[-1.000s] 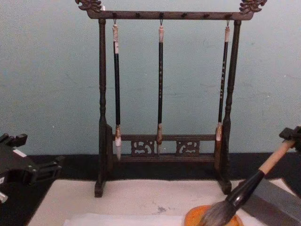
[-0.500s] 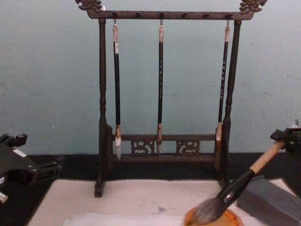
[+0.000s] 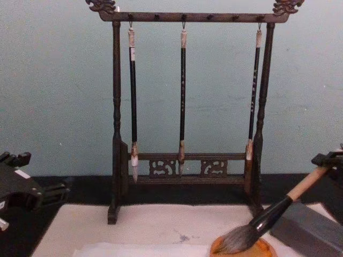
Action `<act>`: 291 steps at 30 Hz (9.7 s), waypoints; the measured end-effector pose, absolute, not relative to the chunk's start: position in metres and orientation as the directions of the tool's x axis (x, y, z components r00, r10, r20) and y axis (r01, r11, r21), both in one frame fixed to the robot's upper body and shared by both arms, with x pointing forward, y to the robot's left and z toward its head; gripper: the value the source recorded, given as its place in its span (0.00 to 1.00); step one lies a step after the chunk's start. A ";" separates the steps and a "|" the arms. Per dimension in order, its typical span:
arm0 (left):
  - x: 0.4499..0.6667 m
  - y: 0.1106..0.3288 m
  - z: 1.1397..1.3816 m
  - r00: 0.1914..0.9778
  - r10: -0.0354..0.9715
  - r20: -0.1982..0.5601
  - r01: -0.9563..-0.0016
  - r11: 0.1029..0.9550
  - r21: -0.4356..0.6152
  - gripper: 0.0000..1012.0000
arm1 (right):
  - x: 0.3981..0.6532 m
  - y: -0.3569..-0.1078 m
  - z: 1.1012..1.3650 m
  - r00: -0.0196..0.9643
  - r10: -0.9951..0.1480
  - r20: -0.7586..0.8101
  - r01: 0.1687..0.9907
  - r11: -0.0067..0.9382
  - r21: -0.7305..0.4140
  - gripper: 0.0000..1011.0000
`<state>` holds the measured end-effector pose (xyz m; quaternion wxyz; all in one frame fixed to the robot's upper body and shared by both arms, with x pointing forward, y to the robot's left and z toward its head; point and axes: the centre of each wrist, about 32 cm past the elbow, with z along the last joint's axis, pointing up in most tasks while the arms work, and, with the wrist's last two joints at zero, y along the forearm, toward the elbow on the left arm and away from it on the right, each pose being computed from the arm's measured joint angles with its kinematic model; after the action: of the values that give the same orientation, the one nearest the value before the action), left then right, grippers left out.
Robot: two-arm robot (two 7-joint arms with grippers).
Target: Pick up the brush from the inkstone, write on the paper, then place the brush back to its original position.
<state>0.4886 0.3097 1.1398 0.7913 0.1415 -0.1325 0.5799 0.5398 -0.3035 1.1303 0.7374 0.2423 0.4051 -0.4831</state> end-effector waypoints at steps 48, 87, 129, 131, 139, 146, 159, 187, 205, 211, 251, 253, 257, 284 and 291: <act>0.489 0.310 1.140 0.292 0.880 0.374 -0.955 0.287 0.070 1.00 | 0.540 -0.305 1.117 0.124 -0.455 -0.882 0.910 0.407 -0.082 0.26; 0.489 0.310 1.140 0.292 0.880 0.374 -0.955 0.287 0.070 1.00 | 0.529 -0.305 1.121 0.103 -0.441 -0.892 0.922 0.379 -0.081 0.99; 0.489 0.310 1.140 0.292 0.880 0.374 -0.955 0.287 0.070 1.00 | 0.454 -0.263 1.171 0.393 -0.895 -0.209 0.919 0.389 0.061 0.99; 0.489 0.310 1.140 0.292 0.880 0.374 -0.955 0.287 0.070 1.00 | 0.453 -0.259 1.169 0.403 -0.904 -0.144 0.915 0.401 0.043 0.99; 0.489 0.310 1.140 0.292 0.880 0.374 -0.955 0.287 0.070 1.00 | 0.447 -0.253 1.150 0.391 -0.920 0.007 0.920 0.391 -0.014 0.99; 0.489 0.310 1.140 0.292 0.880 0.374 -0.955 0.287 0.070 1.00 | 0.441 -0.251 1.131 0.344 -0.933 0.107 0.939 0.343 -0.030 0.99; 0.489 0.310 1.140 0.292 0.880 0.374 -0.955 0.287 0.070 1.00 | 0.440 -0.248 1.113 0.320 -0.943 0.086 0.947 0.318 -0.041 0.99; 0.489 0.310 1.140 0.292 0.880 0.374 -0.955 0.287 0.070 1.00 | 0.440 -0.249 1.112 0.313 -0.946 0.088 0.950 0.312 -0.026 0.99; 0.489 0.310 1.140 0.292 0.880 0.374 -0.955 0.287 0.070 1.00 | 0.440 -0.248 1.112 0.314 -0.945 0.087 0.949 0.313 -0.027 0.99; 0.489 0.310 1.140 0.292 0.880 0.374 -0.955 0.287 0.070 1.00 | 0.440 -0.248 1.112 0.314 -0.945 0.087 0.949 0.313 -0.027 0.99; 0.489 0.310 1.140 0.292 0.880 0.374 -0.955 0.287 0.070 1.00 | 0.440 -0.249 1.112 0.314 -0.945 0.087 0.949 0.313 -0.027 0.99; 0.489 0.310 1.140 0.292 0.880 0.374 -0.955 0.287 0.070 1.00 | 0.440 -0.249 1.112 0.314 -0.945 0.087 0.949 0.313 -0.027 0.99; 0.489 0.310 1.140 0.292 0.880 0.374 -0.955 0.287 0.070 1.00 | 0.440 -0.249 1.112 0.314 -0.945 0.087 0.949 0.313 -0.027 0.99; 0.489 0.310 1.140 0.292 0.880 0.374 -0.955 0.287 0.070 1.00 | 0.440 -0.249 1.112 0.314 -0.945 0.087 0.949 0.313 -0.027 0.99; 0.489 0.310 1.140 0.292 0.880 0.374 -0.955 0.287 0.070 1.00 | 0.440 -0.248 1.112 0.314 -0.945 0.087 0.949 0.313 -0.027 0.99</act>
<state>0.4886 0.3097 1.1398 0.7913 0.1415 -0.1324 0.5799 0.4397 -0.2485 1.1121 0.8098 -0.0366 -0.0274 -0.5850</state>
